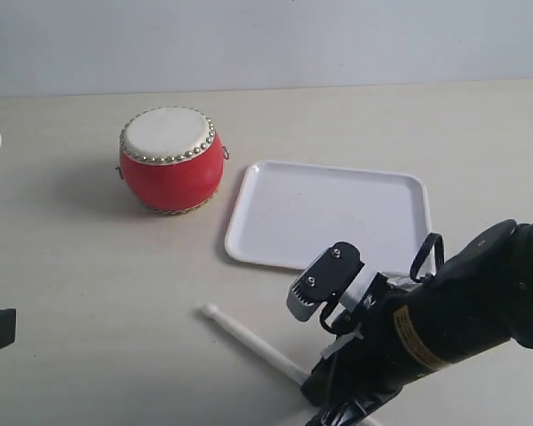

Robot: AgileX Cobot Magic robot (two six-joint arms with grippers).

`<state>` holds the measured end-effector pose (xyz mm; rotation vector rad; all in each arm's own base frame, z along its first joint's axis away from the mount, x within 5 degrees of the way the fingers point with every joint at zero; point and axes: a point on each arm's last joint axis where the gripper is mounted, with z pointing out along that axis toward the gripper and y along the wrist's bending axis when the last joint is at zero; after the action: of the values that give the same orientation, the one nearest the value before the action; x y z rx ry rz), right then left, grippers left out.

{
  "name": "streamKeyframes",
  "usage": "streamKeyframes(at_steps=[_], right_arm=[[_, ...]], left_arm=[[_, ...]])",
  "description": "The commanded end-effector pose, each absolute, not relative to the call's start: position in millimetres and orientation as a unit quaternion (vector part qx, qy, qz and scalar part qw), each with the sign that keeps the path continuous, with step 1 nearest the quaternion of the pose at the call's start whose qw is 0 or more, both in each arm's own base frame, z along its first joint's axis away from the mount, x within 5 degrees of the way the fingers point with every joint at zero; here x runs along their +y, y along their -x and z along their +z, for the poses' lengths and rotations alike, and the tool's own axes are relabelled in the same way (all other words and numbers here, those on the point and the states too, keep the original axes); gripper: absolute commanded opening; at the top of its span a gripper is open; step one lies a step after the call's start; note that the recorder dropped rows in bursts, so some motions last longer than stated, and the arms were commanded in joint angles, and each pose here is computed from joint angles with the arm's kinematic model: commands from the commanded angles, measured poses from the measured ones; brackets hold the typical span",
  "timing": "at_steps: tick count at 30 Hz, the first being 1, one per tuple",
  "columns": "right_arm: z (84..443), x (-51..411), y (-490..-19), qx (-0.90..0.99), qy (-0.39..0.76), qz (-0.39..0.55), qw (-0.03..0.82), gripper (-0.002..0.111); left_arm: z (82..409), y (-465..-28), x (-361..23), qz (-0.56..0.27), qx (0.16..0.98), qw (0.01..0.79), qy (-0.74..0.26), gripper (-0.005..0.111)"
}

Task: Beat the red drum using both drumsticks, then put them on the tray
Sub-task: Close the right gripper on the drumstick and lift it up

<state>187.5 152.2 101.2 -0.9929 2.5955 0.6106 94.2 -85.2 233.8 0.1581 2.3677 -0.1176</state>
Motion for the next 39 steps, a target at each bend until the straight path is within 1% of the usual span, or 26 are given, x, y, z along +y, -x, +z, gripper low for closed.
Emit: streamKeyframes(at_steps=[1, 7, 13, 18, 28, 31, 39], right_arm=[[127, 166, -191, 0.881, 0.352, 0.269, 0.168, 0.0], [170, 178, -202, 0.85, 0.355, 0.315, 0.229, 0.0], [209, 187, -214, 0.824, 0.357, 0.33, 0.29, 0.0], [236, 194, -224, 0.805, 0.355, 0.344, 0.328, 0.0], [291, 201, -229, 0.758, 0.365, 0.373, 0.391, 0.0], [297, 199, -227, 0.753, 0.366, 0.374, 0.399, 0.0], [298, 199, -227, 0.756, 0.359, 0.378, 0.397, 0.0]], left_arm=[[233, -94, -85, -0.044, 0.923, 0.378, -0.065, 0.0], [235, -96, -85, -0.039, 0.917, 0.39, -0.074, 0.0], [235, -96, -85, -0.037, 0.915, 0.394, -0.077, 0.0], [236, -97, -85, -0.037, 0.914, 0.396, -0.078, 0.0], [235, -97, -85, -0.037, 0.915, 0.395, -0.078, 0.0], [235, -96, -85, -0.039, 0.916, 0.392, -0.076, 0.0], [235, -96, -85, -0.039, 0.916, 0.392, -0.076, 0.0]])
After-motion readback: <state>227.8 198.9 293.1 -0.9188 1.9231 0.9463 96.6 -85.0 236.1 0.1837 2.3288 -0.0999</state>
